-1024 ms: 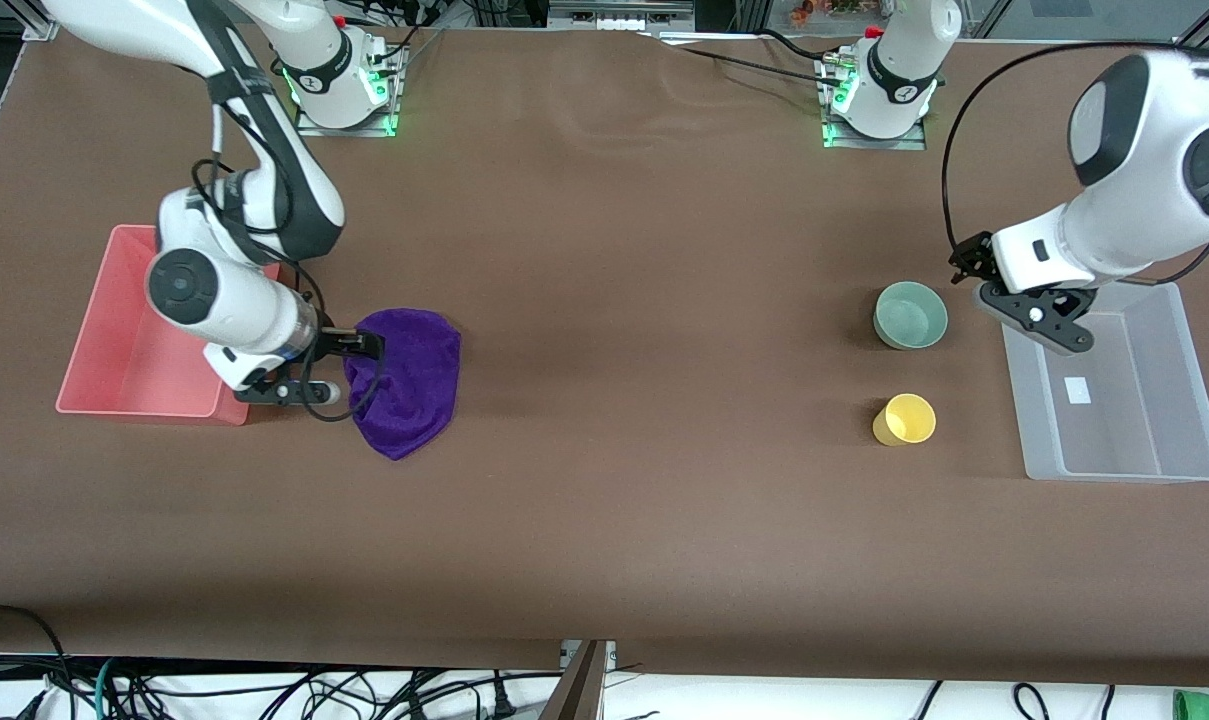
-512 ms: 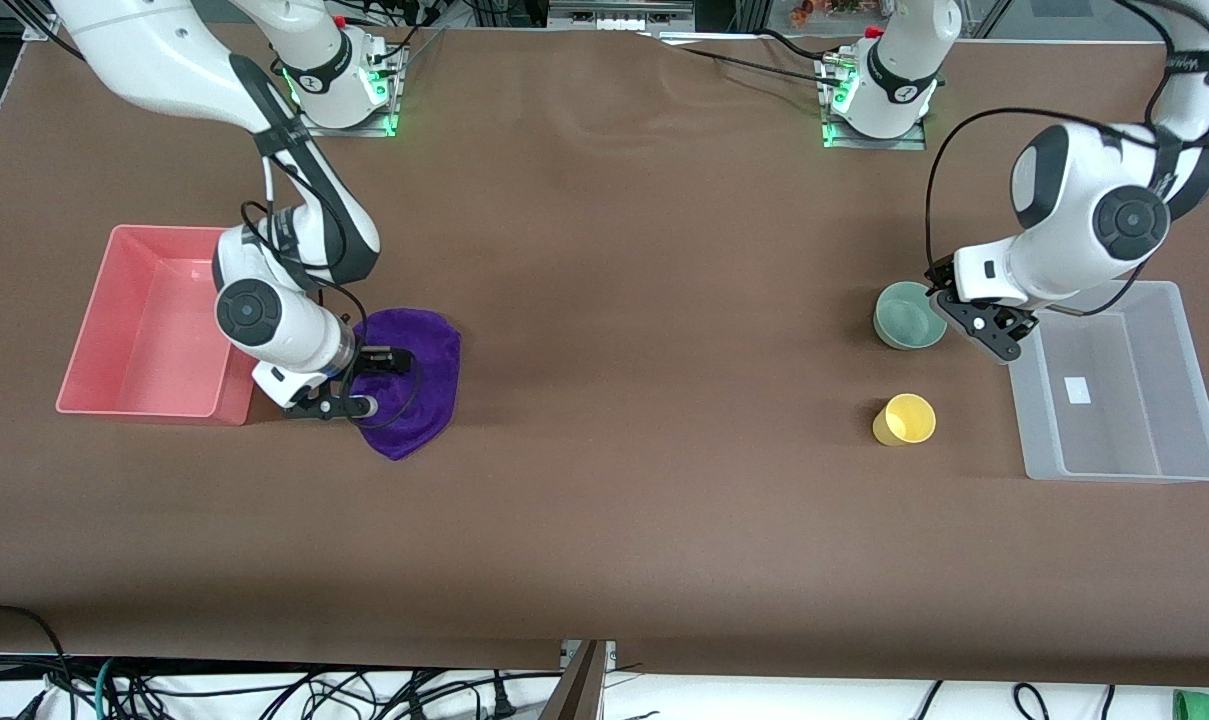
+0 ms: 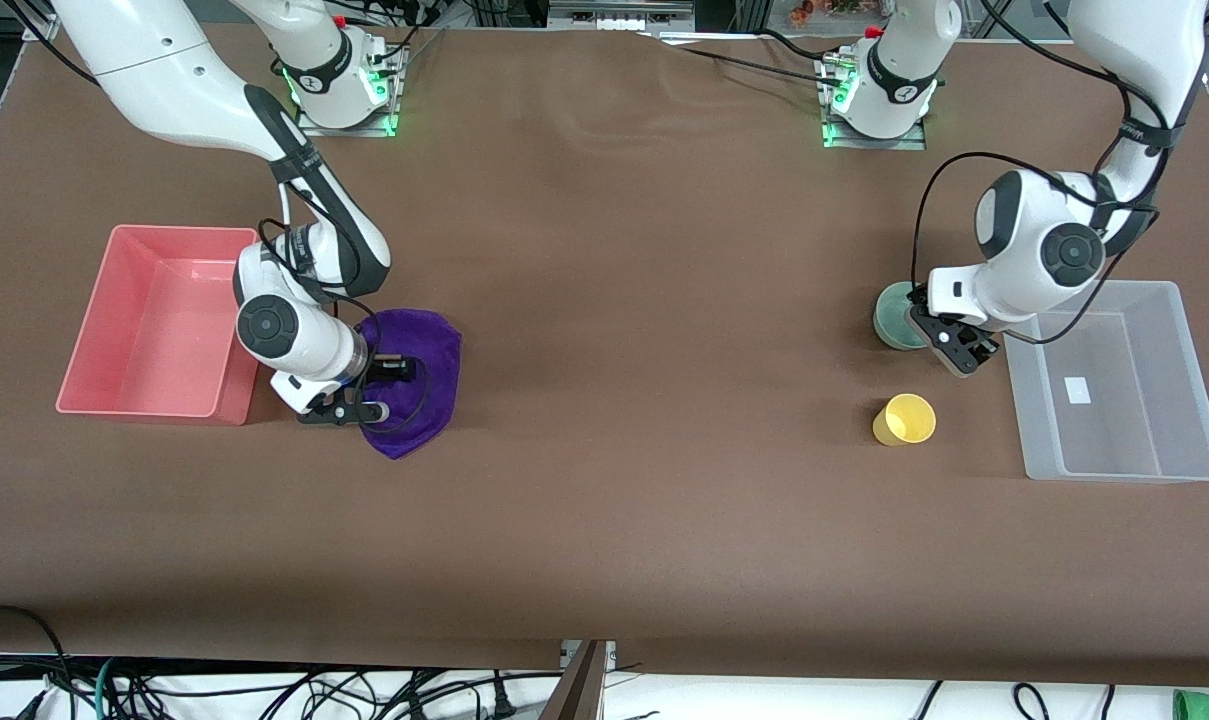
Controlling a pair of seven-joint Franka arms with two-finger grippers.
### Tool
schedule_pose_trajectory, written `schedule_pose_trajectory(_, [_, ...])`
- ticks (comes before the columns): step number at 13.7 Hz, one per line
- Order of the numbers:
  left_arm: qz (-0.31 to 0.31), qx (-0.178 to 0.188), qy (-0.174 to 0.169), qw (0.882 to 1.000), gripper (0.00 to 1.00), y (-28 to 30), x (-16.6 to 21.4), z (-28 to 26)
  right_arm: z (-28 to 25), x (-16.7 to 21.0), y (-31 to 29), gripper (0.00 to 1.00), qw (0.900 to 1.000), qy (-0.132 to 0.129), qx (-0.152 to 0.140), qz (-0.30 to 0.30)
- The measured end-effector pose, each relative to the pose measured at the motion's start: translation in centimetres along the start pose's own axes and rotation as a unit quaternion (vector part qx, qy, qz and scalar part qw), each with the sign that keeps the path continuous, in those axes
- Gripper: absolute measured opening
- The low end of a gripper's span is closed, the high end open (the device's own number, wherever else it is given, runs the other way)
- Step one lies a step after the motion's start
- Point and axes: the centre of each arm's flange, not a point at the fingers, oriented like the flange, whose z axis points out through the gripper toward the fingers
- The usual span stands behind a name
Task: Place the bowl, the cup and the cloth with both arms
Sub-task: 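Grasp the purple cloth with the right gripper while the left gripper reaches the bowl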
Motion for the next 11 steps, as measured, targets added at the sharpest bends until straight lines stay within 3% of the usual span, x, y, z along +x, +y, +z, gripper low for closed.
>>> schedule_pose_trajectory(2, [0.005,0.001,0.004,1.0,0.94,0.3,0.0,1.2,0.0,0.0,0.0,0.39,1.0,0.0,-0.001,-0.001])
schedule_pose_trajectory(5, [0.023,0.006,-0.001,1.0,0.62,0.4,0.2,2.2,-0.1,0.1,0.0,0.07,1.0,0.001,-0.001,-0.001])
schedule_pose_trajectory(8, [0.03,0.009,-0.003,0.999,0.29,0.4,0.2,2.2,-1.5,0.5,0.0,0.05,1.0,0.002,-0.004,-0.001])
schedule_pose_trajectory(10, [0.04,0.01,-0.002,0.999,0.08,0.4,0.3,2.1,-5.3,1.4,0.4,0.05,1.0,-0.002,-0.012,0.0])
schedule_pose_trajectory(11, [0.048,0.011,-0.003,0.999,0.05,0.4,0.3,1.9,-8.3,1.9,0.6,0.05,1.0,-0.008,-0.019,0.003])
